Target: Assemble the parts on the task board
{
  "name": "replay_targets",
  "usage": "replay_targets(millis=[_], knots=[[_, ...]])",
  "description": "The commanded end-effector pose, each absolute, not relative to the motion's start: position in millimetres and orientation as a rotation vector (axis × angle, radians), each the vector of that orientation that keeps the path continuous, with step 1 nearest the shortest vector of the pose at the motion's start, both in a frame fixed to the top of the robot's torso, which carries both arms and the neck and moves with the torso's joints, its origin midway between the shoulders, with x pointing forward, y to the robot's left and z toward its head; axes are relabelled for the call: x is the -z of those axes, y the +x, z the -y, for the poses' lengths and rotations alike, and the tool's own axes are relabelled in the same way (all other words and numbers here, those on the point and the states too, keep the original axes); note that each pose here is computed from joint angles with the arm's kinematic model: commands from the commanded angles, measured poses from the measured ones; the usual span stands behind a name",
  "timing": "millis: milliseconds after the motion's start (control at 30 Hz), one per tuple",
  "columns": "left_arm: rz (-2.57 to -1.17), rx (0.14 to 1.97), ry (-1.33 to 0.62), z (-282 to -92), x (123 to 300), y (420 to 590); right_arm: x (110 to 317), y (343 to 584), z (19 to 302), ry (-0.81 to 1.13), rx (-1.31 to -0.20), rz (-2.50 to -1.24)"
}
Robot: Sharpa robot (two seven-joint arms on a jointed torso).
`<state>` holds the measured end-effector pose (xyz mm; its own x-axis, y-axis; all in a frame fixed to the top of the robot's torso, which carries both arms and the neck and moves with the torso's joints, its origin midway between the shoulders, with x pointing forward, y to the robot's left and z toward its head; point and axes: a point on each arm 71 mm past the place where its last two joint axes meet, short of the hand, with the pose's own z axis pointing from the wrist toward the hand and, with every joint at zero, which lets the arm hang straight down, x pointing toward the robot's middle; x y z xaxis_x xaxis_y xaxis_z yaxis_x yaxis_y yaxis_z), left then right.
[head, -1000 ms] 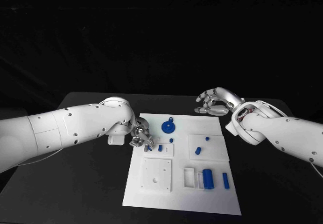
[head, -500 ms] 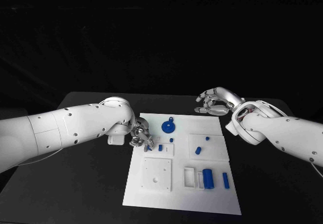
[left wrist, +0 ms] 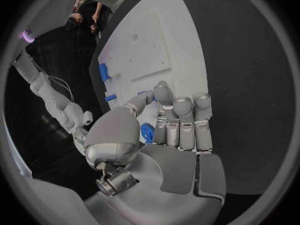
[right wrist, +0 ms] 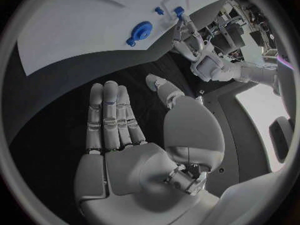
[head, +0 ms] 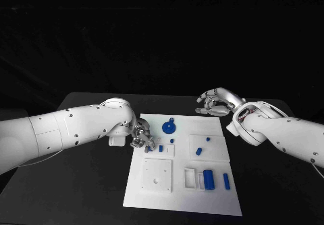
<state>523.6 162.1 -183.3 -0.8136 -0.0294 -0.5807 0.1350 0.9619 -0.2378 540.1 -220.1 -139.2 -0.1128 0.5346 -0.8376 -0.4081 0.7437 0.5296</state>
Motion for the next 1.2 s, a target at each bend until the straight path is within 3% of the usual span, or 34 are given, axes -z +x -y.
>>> replay_targets(millis=[33, 1200], knots=[[-2.501, 0.352, 0.054, -160.2, 189.2, 521.8, 140, 539, 219, 0.096, -0.81, -1.49], [-2.425, 0.326, -0.028, -170.6, 187.5, 526.5, 140, 539, 220, 0.097, -0.809, -1.49]])
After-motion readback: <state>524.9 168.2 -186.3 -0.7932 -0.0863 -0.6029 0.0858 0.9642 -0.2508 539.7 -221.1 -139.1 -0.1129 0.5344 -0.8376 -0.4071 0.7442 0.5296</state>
